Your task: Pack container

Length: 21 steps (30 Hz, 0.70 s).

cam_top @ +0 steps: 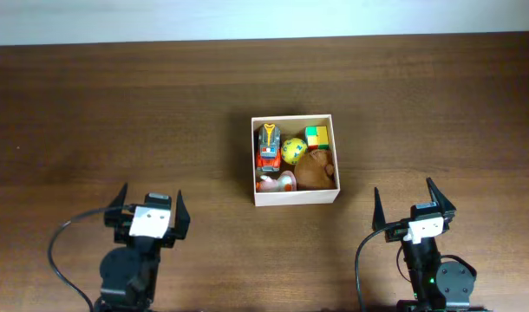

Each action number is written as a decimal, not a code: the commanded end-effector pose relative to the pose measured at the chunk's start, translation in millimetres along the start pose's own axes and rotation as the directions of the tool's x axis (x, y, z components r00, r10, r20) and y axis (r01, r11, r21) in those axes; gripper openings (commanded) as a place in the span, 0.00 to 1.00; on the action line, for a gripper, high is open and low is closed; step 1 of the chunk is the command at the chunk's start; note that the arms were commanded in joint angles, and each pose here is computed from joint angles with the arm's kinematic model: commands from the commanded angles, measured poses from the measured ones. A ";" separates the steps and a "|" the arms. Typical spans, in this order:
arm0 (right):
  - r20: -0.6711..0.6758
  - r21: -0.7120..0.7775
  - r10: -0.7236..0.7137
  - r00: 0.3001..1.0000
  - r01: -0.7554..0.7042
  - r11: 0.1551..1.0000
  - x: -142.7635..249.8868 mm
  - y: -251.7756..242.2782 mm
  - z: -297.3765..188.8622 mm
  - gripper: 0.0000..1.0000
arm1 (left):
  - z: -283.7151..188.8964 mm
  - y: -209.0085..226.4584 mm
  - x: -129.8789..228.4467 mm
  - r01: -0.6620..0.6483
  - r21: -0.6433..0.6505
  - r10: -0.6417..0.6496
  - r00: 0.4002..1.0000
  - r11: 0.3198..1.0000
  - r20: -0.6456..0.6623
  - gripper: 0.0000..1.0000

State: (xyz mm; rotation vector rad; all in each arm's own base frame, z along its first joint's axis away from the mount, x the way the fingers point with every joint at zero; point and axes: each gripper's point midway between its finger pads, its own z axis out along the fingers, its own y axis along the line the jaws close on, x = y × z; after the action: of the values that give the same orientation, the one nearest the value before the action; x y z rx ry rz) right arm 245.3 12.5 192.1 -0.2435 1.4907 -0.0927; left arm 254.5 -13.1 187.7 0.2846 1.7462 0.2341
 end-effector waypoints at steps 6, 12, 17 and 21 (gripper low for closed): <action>-0.010 0.036 0.007 1.000 -0.007 0.999 4.1 -6.3 -0.5 0.99 | 1.2 -8.2 28.9 0.010 -0.007 -0.010 1.000 1.000 0.004 0.99; -0.039 0.074 0.012 0.999 -0.009 0.997 10.8 -12.5 -1.0 0.99 | 2.3 -13.4 43.7 0.007 0.000 -0.007 1.000 1.000 -0.013 0.99; -0.095 0.018 0.023 0.995 -0.021 1.000 25.2 -1.4 -1.5 0.99 | 3.8 -17.1 55.4 0.005 0.005 -0.005 1.000 1.000 -0.026 0.99; -0.117 -0.012 0.027 0.993 -0.028 1.000 30.8 4.4 -2.1 0.99 | 3.6 -21.5 53.9 0.010 0.030 -0.010 1.000 0.999 -0.017 0.99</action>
State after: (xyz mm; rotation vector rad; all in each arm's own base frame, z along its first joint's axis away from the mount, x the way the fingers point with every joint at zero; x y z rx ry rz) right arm 245.9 7.2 163.7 -0.2224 1.6098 -0.0982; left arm 247.4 -12.2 131.5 0.2939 1.7767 0.2339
